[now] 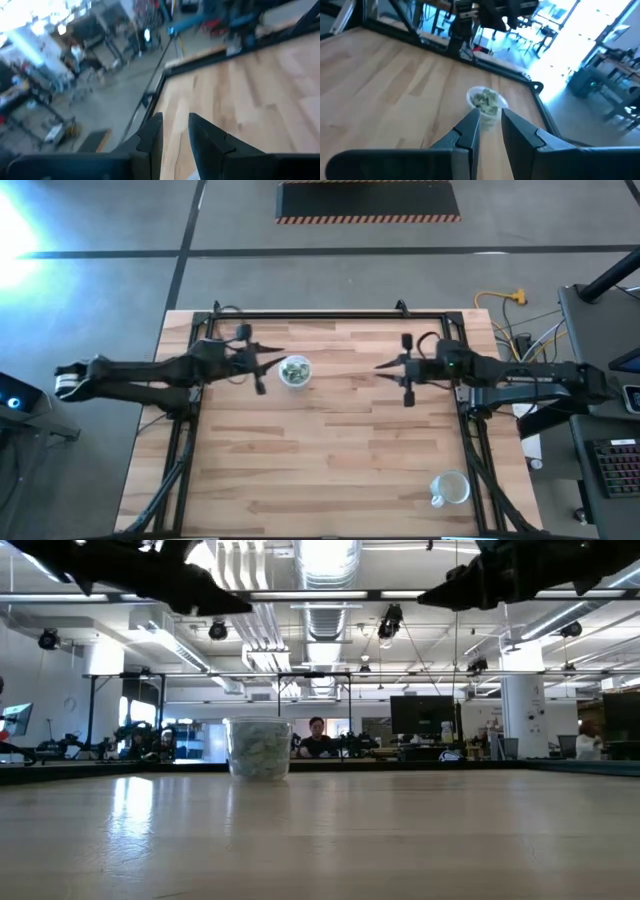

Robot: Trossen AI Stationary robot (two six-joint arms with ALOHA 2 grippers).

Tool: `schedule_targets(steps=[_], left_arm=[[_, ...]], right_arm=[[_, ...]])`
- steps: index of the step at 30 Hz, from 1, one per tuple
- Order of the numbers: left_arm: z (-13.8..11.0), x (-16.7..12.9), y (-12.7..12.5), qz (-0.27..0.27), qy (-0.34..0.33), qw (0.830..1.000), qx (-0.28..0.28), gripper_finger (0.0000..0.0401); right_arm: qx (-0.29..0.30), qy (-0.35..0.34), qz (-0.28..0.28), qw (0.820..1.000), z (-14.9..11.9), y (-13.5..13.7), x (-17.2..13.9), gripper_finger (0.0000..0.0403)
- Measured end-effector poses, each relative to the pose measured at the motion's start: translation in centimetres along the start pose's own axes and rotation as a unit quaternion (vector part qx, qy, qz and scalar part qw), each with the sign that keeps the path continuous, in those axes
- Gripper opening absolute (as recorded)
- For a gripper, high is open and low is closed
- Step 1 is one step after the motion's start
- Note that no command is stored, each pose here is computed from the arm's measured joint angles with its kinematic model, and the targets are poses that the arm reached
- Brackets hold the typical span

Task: Pick and place Stevia / Truvia into bins
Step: Return to Home Position

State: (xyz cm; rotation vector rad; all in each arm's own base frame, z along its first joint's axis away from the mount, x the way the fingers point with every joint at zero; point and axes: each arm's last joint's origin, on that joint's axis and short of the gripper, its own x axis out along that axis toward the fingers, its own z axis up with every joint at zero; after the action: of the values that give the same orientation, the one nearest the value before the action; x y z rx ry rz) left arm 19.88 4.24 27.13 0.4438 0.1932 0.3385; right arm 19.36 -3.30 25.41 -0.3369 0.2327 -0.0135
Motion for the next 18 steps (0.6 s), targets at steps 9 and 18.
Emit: schedule_targets(steps=[9,18], left_arm=[[-2.2,-5.9,-0.2,-0.007,-0.102,0.994,-0.024,0.0076],[-5.3,-8.4,-1.0,0.005,-0.14,0.986,-0.094,0.0076]], right_arm=[[0.045,-0.058,-0.051,0.996,-1.2,0.1,-4.3,0.0068],[0.101,-0.087,-0.074,0.988,-3.9,1.1,-6.3,0.0068]])
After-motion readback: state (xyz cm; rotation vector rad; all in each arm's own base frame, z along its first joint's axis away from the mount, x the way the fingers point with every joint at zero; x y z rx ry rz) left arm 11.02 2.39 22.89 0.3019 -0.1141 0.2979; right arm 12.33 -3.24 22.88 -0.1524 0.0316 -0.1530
